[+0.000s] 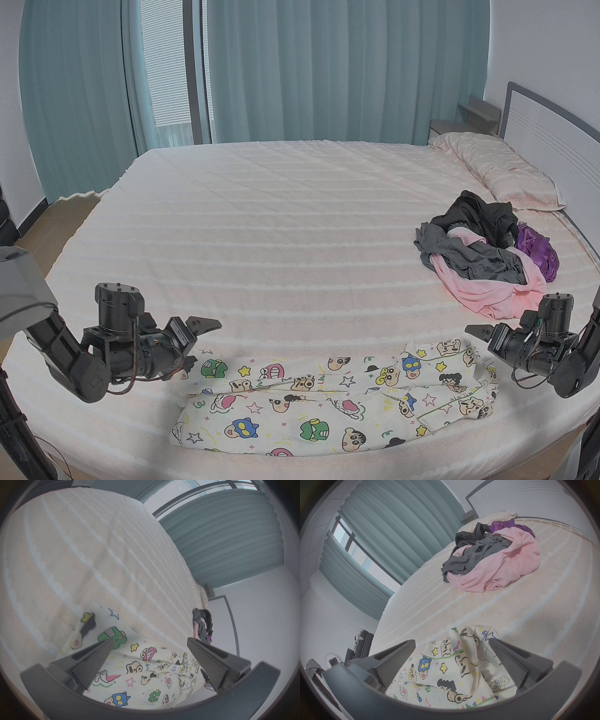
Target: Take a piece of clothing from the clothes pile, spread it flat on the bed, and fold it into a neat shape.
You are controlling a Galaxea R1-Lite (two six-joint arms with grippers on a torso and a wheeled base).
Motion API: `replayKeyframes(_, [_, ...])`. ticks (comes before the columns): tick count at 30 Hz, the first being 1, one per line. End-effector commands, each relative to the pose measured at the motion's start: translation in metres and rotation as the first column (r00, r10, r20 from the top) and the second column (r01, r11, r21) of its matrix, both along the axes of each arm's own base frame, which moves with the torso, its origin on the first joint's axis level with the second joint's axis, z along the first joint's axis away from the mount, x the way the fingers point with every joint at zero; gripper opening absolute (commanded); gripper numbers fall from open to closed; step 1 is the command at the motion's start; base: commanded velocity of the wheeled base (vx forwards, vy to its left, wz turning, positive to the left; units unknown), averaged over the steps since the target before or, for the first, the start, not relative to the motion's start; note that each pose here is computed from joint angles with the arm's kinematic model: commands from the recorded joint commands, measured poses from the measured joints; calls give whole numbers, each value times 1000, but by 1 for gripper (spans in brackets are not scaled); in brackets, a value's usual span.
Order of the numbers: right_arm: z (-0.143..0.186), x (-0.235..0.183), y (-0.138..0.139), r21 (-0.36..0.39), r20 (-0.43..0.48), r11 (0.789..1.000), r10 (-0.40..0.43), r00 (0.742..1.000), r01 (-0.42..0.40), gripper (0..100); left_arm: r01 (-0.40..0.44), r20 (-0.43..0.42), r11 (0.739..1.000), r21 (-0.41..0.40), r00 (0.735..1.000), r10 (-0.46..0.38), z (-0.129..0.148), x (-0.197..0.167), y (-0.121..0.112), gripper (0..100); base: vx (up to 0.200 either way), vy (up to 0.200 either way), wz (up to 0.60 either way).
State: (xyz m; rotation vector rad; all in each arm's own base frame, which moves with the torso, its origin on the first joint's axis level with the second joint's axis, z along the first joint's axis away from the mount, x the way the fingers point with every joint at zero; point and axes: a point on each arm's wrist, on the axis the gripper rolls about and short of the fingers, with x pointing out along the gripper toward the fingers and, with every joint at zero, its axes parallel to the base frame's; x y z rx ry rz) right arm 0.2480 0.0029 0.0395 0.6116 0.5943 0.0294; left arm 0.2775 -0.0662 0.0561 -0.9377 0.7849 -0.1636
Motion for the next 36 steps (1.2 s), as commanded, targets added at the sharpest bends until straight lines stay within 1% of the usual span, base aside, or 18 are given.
replayKeyframes(1, [1,1,1,-1,8,1000,1,1000,-1,100,51,-64,998,22,997,-50,-25,1,-23,100,0,0,0])
replayKeyframes(6, [1,1,1,0,6,1000,0,1000,0,100,84,-107,996,36,991,-80,-35,-4,-30,100,0,0,0])
replayKeyframes(10, [0,1,1,0,3,1000,0,1000,0,100,96,-122,994,44,988,-90,-38,-8,-31,100,0,0,0])
replayKeyframes(12, [0,1,1,0,1,1000,0,1000,0,100,113,-125,992,58,987,-105,-39,-12,-32,100,0,0,0])
replayKeyframes(15, [-1,1,1,0,-2,1000,0,1000,0,100,160,-138,982,101,980,-145,-43,-23,-31,100,0,0,0])
replayKeyframes(19, [-1,1,1,0,-4,1000,0,1000,0,100,183,-149,975,127,975,-164,-46,-31,-28,100,0,0,0])
replayKeyframes(22, [-2,1,1,0,-7,1000,0,1000,0,100,192,-133,972,138,976,-174,-41,-34,-26,100,0,0,0])
replayKeyframes(27, [-2,1,1,0,-8,1000,1,1000,-1,100,174,-87,976,131,983,-163,-29,-34,-23,100,0,0,0])
replayKeyframes(28, [-2,0,1,1,-10,1000,3,1000,-3,100,155,-60,980,126,987,-148,-22,-33,-20,100,0,0,0])
replayKeyframes(29, [-2,0,1,0,-10,1000,1,1000,-1,100,150,-56,981,125,988,-144,-21,-33,-19,100,0,0,0])
replayKeyframes(30, [-3,0,1,1,-14,1000,3,1000,-3,100,121,-22,986,115,993,-119,-10,-36,-12,100,0,0,0])
replayKeyframes(31, [-3,0,0,2,-14,1000,1,1000,-1,100,99,-19,990,101,995,-97,-5,-41,-9,100,0,0,0])
replayKeyframes(33, [-4,2,-1,2,-14,1000,-4,1000,4,100,54,-35,997,48,998,-52,2,-52,-4,100,0,0,0])
replayKeyframes(34, [-4,2,-1,2,-14,1000,-4,1000,4,100,54,-35,997,48,998,-52,2,-52,-4,100,0,0,0])
replayKeyframes(35, [-5,1,1,3,-19,1000,2,1000,-2,100,8,-50,1000,-9,999,-9,7,-60,-1,100,0,0,0])
replayKeyframes(36, [-5,0,2,3,-22,1000,5,1000,-5,100,-11,-57,999,-30,998,10,9,-63,0,100,0,0,0])
